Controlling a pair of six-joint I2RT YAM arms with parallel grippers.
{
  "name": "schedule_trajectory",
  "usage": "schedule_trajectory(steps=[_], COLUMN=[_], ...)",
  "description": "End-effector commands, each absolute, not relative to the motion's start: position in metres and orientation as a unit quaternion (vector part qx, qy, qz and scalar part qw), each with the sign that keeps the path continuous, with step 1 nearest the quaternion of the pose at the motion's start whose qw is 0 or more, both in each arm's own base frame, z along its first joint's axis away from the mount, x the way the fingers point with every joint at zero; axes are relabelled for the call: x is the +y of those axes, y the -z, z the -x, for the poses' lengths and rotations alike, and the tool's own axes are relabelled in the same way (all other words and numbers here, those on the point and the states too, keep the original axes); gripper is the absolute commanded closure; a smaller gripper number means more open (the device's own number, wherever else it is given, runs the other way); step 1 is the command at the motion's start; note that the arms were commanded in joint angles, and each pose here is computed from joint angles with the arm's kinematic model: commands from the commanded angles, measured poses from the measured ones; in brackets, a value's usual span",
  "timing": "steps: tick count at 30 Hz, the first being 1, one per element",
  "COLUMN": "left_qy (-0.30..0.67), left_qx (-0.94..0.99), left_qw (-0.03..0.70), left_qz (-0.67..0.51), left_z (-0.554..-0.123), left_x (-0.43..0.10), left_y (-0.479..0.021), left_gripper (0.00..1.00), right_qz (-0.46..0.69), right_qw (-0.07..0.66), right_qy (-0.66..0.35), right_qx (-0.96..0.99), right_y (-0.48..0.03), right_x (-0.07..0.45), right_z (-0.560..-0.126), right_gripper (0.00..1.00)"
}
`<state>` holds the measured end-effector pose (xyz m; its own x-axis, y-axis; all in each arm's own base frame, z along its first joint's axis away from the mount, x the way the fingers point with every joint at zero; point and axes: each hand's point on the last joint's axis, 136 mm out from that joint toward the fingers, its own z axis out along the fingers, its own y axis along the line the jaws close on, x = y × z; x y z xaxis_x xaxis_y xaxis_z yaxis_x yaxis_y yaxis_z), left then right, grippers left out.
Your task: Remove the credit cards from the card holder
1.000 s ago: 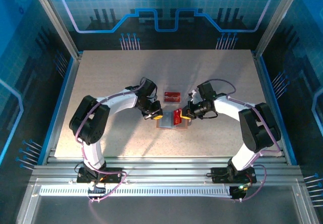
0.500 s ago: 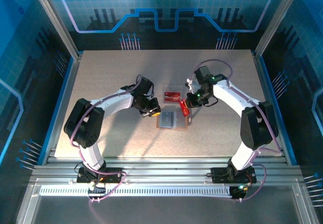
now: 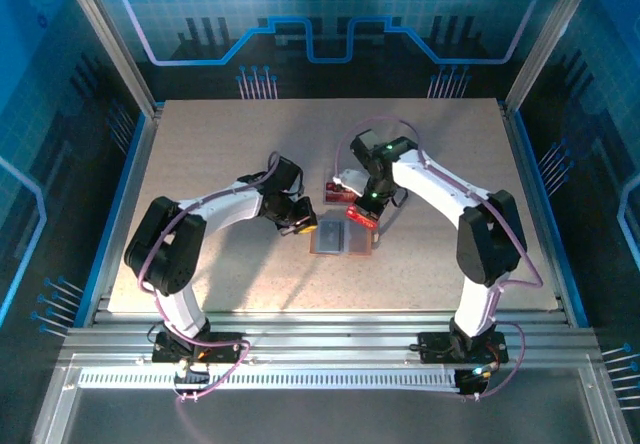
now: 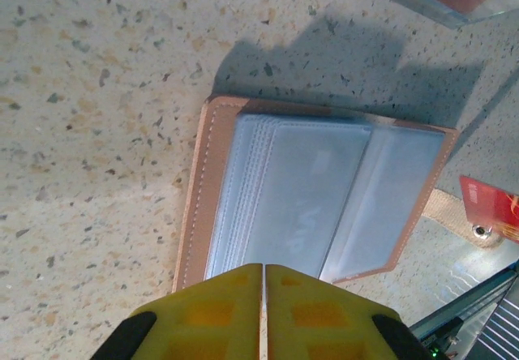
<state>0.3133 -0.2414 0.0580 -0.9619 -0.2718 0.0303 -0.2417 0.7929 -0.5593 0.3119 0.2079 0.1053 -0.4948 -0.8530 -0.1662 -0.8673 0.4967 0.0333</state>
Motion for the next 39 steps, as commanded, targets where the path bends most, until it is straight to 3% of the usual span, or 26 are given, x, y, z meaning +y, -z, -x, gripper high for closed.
schedule_trajectory(steps=[1,26,39], left_qy=[0.308,0.303,0.302], left_qx=[0.942,0.937,0.936], left_qw=[0.045,0.061,0.057], left_qz=[0.130,0.163,0.170], left_z=[-0.313,-0.312,-0.313], left_x=[-0.237,-0.209,-0.209], left_y=[-0.072,-0.079,-0.077], left_gripper=[0.90,0.89,0.90], right_qz=[0.581,0.648,0.663], right_qw=[0.027,0.071,0.071], right_qy=[-0.029,-0.047,-0.035], right_qx=[0.813,0.757,0.744], right_y=[-0.103,-0.145,-0.133], right_x=[0.203,0.244,0.246], right_z=[-0.306,-0.378,-0.410], right_gripper=[1.00,1.00,1.00])
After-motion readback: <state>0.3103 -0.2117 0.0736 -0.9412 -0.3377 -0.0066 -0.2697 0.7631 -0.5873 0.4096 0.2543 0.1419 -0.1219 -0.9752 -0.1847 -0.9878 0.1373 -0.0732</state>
